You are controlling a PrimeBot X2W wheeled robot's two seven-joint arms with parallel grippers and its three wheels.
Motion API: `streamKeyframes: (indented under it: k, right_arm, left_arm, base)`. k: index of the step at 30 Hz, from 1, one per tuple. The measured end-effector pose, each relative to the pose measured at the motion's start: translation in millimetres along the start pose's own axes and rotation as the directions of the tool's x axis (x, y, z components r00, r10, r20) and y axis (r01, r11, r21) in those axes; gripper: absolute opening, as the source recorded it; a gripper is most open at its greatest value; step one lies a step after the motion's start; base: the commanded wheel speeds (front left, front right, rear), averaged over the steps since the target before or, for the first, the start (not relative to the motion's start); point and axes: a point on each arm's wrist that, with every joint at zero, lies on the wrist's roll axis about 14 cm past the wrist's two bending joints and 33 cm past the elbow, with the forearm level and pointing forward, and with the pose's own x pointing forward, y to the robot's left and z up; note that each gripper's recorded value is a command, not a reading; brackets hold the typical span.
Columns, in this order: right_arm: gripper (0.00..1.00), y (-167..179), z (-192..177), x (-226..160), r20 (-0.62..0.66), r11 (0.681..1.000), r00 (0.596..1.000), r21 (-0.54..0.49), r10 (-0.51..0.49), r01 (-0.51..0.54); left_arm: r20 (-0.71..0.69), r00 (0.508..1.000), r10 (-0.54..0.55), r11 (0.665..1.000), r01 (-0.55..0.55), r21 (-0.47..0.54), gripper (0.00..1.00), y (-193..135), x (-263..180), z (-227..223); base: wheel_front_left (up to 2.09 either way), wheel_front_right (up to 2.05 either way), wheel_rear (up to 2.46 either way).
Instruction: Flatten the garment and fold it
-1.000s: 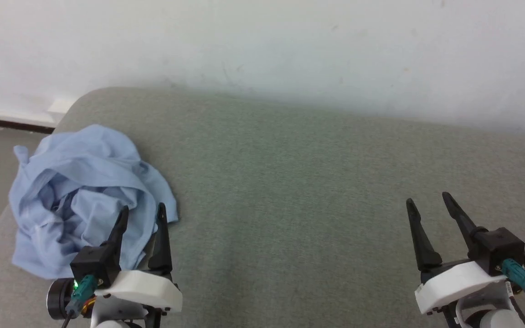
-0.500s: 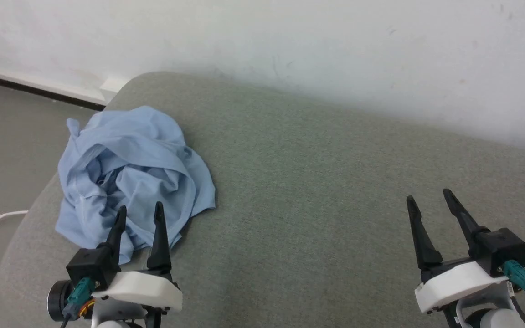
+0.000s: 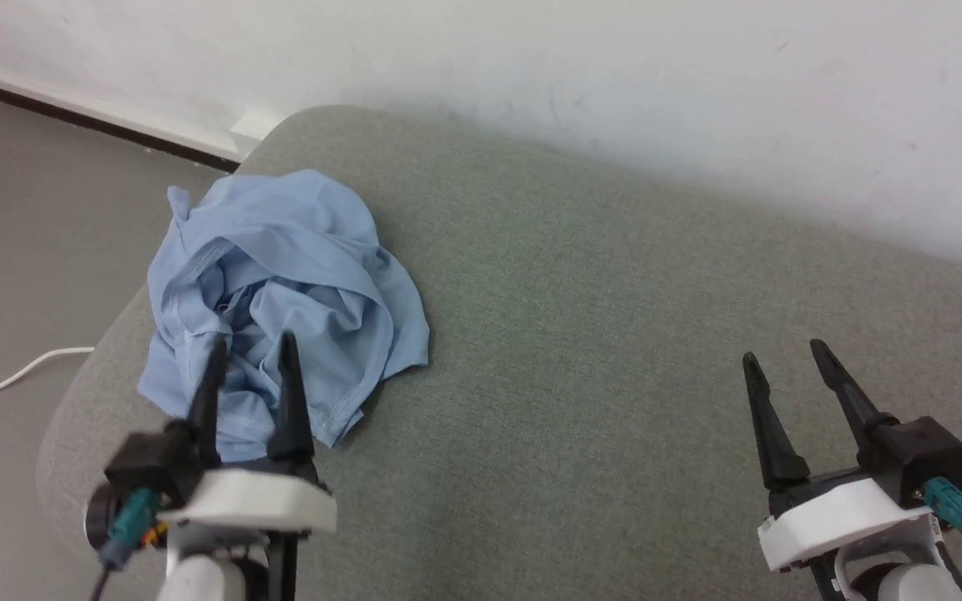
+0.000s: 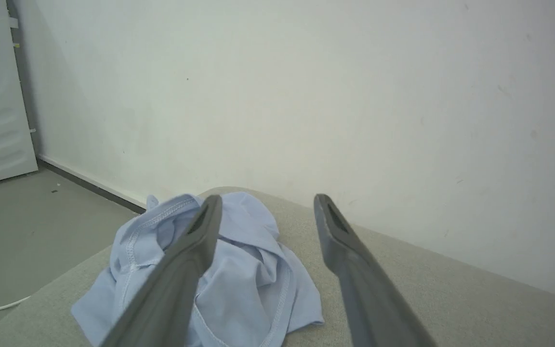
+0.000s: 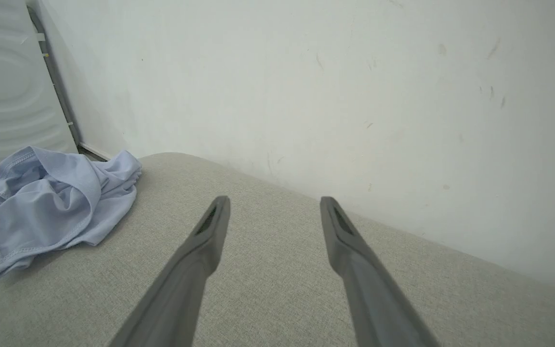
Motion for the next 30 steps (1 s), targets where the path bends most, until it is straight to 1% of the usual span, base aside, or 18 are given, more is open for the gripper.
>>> streamKeyframes:
  k: [4, 8, 12, 13, 16, 19, 21, 23, 25, 27, 30]
  right_arm:
    - [1.00, 0.2, -5.6, 2.5, -0.009, 1.000, 1.000, 0.013, 0.005, -0.005]
    - [1.00, -3.0, -9.9, 5.2, -0.018, 1.000, 1.000, 0.023, 0.000, 0.001]
    - [1.00, -13.9, -11.5, 5.5, -0.016, 0.999, 0.999, 0.029, -0.029, 0.029]
    - [1.00, -17.6, -12.4, 5.0, -0.017, 0.999, 0.999, 0.028, -0.039, 0.039]
    - [1.00, -29.5, -18.1, 1.2, -0.031, 0.997, 0.997, 0.031, -0.072, 0.073]
    - [1.00, -42.0, -24.0, -1.7, -0.043, 0.994, 0.993, 0.035, -0.106, 0.108]
    - [1.00, -49.1, -30.2, -4.1, -0.057, 0.991, 0.990, 0.039, -0.126, 0.128]
    - [1.00, -56.4, -36.9, -6.2, -0.073, 0.988, 0.987, 0.043, -0.145, 0.148]
    - [1.00, -62.1, -42.3, -7.2, -0.084, 0.985, 0.984, 0.048, -0.159, 0.163]
    - [1.00, -67.9, -48.0, -8.3, -0.095, 0.982, 0.980, 0.054, -0.173, 0.179]
    - [1.00, -75.1, -56.2, -8.4, -0.109, 0.979, 0.976, 0.060, -0.188, 0.195]
  left_arm:
    - [0.111, 0.994, -0.011, 1.000, 0.011, 0.000, 1.00, -5.8, 25.9, 33.4]
    - [0.219, 0.976, -0.021, 1.000, 0.018, 0.016, 1.00, -9.2, 56.8, 67.0]
    - [0.258, 0.965, -0.038, 0.997, 0.020, 0.074, 1.00, -5.4, 92.2, 81.4]
    - [0.245, 0.968, -0.050, 0.996, 0.029, 0.087, 1.00, -5.9, 101.8, 79.2]
    - [0.124, 0.990, -0.065, 0.992, 0.051, 0.118, 1.00, -4.3, 130.8, 56.7]
    - [-0.049, 0.997, -0.058, 0.988, 0.064, 0.141, 1.00, 2.6, 155.8, 23.7]
    - [-0.180, 0.983, -0.035, 0.986, 0.063, 0.157, 1.00, 10.6, 166.7, -4.0]
    - [-0.321, 0.947, 0.002, 0.988, 0.048, 0.147, 1.00, 18.6, 170.3, -37.9]
    - [-0.460, 0.887, 0.033, 0.988, 0.039, 0.147, 1.00, 24.3, 166.7, -73.7]
    - [-0.584, 0.810, 0.063, 0.990, 0.025, 0.142, 1.00, 29.2, 158.7, -106.9]
    - [-0.720, 0.687, 0.095, 0.991, 0.005, 0.135, 1.00, 32.7, 146.2, -146.0]
  base:
    - [0.00, 0.00, 0.00]
    - [0.00, 0.00, 0.00]
    - [0.00, 0.00, 0.00]
    - [0.00, 0.00, 0.00]
    - [0.00, 0.00, 0.00]
    - [0.00, 0.00, 0.00]
    - [0.00, 0.00, 0.00]
    - [0.00, 0.00, 0.00]
    - [0.00, 0.00, 0.00]
    - [0.00, 0.00, 0.00]
    - [0.00, 0.00, 0.00]
